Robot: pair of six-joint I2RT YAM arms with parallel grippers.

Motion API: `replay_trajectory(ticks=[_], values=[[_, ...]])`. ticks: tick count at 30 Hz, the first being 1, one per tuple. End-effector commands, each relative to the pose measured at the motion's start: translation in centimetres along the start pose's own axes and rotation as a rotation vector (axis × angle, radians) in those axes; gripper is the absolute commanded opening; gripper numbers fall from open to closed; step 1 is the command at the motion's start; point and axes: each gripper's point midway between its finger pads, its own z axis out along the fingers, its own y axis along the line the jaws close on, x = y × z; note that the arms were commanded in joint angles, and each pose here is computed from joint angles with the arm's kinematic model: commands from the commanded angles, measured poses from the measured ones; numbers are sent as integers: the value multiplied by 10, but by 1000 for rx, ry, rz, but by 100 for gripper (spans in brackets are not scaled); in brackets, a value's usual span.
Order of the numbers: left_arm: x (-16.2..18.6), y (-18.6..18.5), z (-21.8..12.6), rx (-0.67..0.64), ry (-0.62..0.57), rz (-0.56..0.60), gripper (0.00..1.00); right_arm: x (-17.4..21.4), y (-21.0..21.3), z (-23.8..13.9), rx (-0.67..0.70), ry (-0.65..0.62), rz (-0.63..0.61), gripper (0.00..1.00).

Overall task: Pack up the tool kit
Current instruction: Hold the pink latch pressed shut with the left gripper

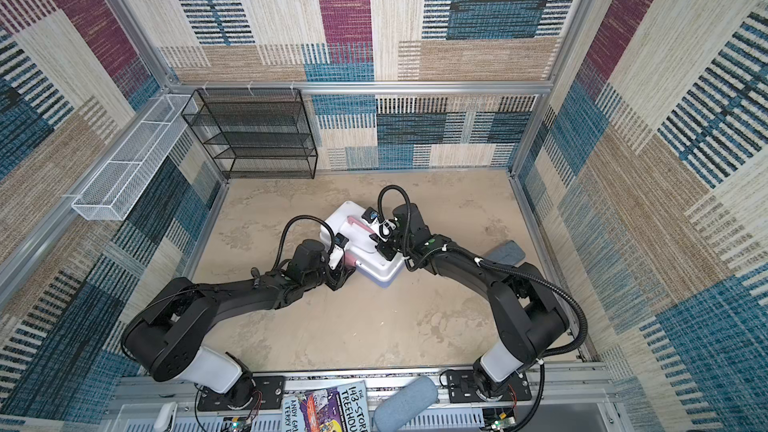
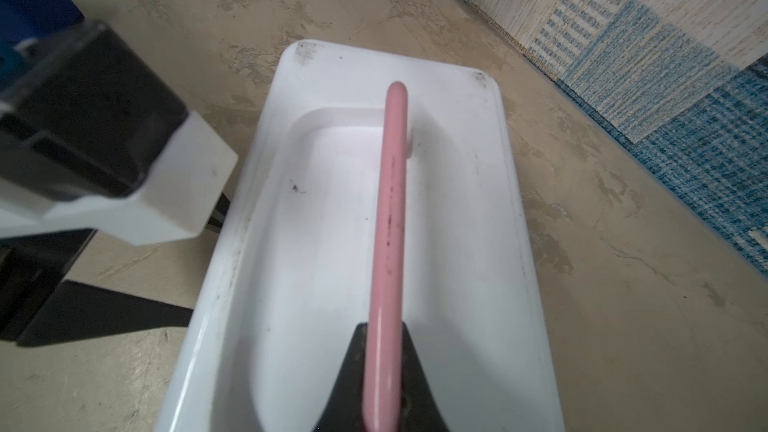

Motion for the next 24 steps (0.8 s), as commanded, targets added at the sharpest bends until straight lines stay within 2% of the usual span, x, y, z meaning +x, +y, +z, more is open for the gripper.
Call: replay_trajectory(ticks=[1, 24], values=[[-37, 2, -1, -3, -132, 23, 43, 38, 25, -1, -105, 140, 56, 12], [-40, 8, 9, 3, -163, 23, 43, 37, 29, 0, -126, 132, 81, 12]])
